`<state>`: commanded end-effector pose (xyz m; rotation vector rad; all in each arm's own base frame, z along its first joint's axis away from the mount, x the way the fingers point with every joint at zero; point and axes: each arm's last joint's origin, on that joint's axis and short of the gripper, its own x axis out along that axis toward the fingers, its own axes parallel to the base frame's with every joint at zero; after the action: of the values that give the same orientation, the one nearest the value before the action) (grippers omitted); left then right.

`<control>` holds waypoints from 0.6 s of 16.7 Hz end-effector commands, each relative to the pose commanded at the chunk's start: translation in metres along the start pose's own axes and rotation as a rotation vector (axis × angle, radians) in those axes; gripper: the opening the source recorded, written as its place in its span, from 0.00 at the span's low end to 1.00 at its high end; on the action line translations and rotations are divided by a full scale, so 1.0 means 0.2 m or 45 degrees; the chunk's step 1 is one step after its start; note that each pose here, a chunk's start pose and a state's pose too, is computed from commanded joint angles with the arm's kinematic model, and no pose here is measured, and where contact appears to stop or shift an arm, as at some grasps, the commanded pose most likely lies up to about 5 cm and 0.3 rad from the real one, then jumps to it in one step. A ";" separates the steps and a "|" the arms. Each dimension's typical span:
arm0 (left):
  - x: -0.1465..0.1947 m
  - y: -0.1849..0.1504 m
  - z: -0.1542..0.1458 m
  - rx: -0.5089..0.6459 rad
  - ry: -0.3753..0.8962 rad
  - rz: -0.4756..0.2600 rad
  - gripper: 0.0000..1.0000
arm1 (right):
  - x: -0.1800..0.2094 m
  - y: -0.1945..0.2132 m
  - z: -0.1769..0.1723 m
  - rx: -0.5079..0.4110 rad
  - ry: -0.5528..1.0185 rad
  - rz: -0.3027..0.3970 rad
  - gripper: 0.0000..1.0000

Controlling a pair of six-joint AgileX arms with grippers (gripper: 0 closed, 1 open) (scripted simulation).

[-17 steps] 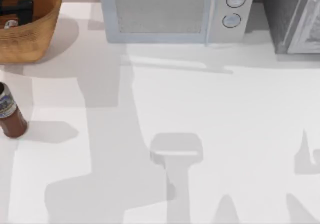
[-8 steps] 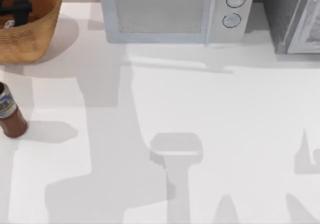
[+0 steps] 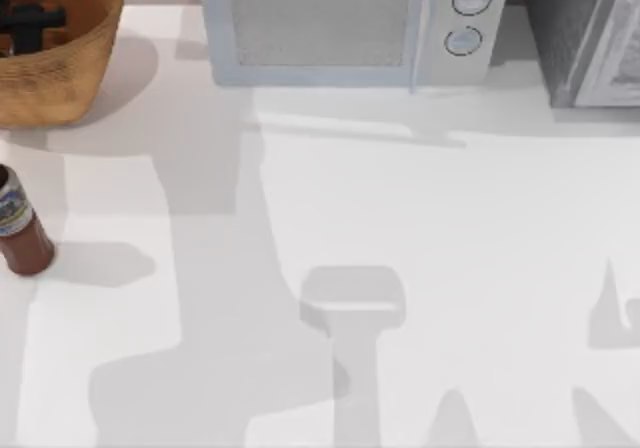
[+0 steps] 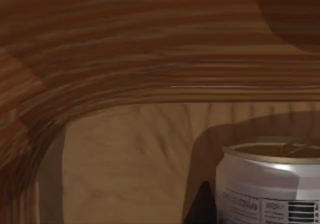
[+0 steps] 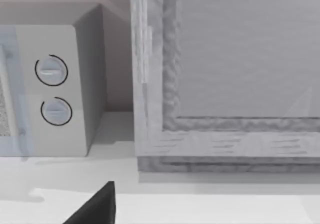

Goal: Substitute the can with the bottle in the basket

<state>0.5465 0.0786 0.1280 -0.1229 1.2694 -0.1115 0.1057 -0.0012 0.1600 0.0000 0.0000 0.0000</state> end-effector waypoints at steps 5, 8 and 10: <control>0.00 0.00 0.00 0.000 0.000 0.000 0.00 | 0.00 0.00 0.00 0.000 0.000 0.000 1.00; 0.00 0.00 0.00 0.000 0.000 0.000 0.00 | 0.00 0.00 0.00 0.000 0.000 0.000 1.00; -0.09 -0.01 0.02 0.008 -0.051 0.007 0.00 | 0.00 0.00 0.00 0.000 0.000 0.000 1.00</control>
<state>0.5454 0.0803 0.1473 -0.1160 1.2295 -0.1080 0.1057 -0.0012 0.1600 0.0000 0.0000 0.0000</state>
